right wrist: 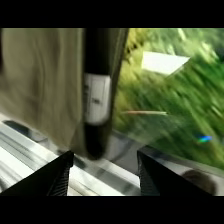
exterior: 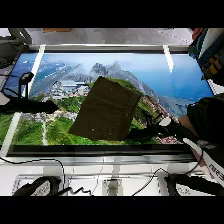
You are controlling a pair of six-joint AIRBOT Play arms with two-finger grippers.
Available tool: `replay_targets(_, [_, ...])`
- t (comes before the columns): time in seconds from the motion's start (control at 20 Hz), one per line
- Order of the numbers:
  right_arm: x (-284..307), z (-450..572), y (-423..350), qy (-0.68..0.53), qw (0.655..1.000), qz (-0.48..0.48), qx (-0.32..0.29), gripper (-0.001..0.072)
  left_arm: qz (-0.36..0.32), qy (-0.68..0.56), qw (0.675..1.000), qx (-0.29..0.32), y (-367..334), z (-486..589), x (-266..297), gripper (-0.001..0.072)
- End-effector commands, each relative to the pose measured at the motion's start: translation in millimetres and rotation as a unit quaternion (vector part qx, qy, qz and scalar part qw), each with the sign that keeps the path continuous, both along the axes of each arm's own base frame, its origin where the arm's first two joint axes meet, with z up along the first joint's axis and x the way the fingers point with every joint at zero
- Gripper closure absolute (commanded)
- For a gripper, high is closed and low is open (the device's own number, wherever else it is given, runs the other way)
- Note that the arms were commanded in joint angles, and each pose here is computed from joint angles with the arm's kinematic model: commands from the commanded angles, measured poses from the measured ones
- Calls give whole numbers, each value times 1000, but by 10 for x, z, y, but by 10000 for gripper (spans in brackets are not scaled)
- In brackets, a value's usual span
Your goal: Fold the clothes and pants, and hang the long-sleeved shirts on hangers.
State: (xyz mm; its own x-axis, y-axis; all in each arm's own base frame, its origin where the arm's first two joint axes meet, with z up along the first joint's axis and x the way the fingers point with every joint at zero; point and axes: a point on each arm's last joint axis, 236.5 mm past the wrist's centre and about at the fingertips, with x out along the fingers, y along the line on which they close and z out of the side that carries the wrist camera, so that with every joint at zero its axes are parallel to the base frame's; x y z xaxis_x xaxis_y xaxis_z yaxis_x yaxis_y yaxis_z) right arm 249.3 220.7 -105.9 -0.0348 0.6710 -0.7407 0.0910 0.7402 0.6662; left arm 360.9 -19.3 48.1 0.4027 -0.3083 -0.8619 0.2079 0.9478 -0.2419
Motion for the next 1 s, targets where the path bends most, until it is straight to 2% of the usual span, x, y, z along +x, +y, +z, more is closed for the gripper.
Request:
replay_targets(0.0, [132, -54, 104, 26, 1000, -8, 15, 267, -11, 50, 999, -14, -48, -226, -87, 107])
replay_targets(0.15, [169, -43, 179, 46, 999, 5, 28, 277, -14, 83, 996, -21, -58, -407, -116, 107])
replay_targets(0.2, [160, -34, 197, 51, 998, 9, 32, 314, -15, 93, 995, -24, -62, -462, -124, 107])
replay_targets(0.25, [157, -23, 215, 50, 998, 15, 38, 321, -16, 102, 994, -27, -70, -514, -135, 107])
replay_targets(0.6, [10, 45, 289, 40, 994, 70, 71, 326, -44, 206, 974, -89, -298, -887, -372, 107])
replay_targets(0.65, [43, 74, 321, 33, 994, 67, 80, 394, -44, 214, 971, -92, -306, -934, -384, 107])
replay_targets(0.75, [105, 129, 376, 23, 993, 58, 96, 577, -47, 222, 969, -94, -303, -988, -409, 107])
replay_targets(0.8, [113, 132, 378, 23, 993, 56, 97, 629, -54, 225, 968, -93, -298, -1012, -449, 108])
replay_targets(0.85, [114, 129, 376, 22, 994, 56, 96, 659, -56, 233, 966, -96, -285, -1050, -512, 107])
replay_targets(0.95, [114, 129, 376, 22, 994, 56, 96, 660, -56, 251, 960, -105, -234, -1161, -680, 107])
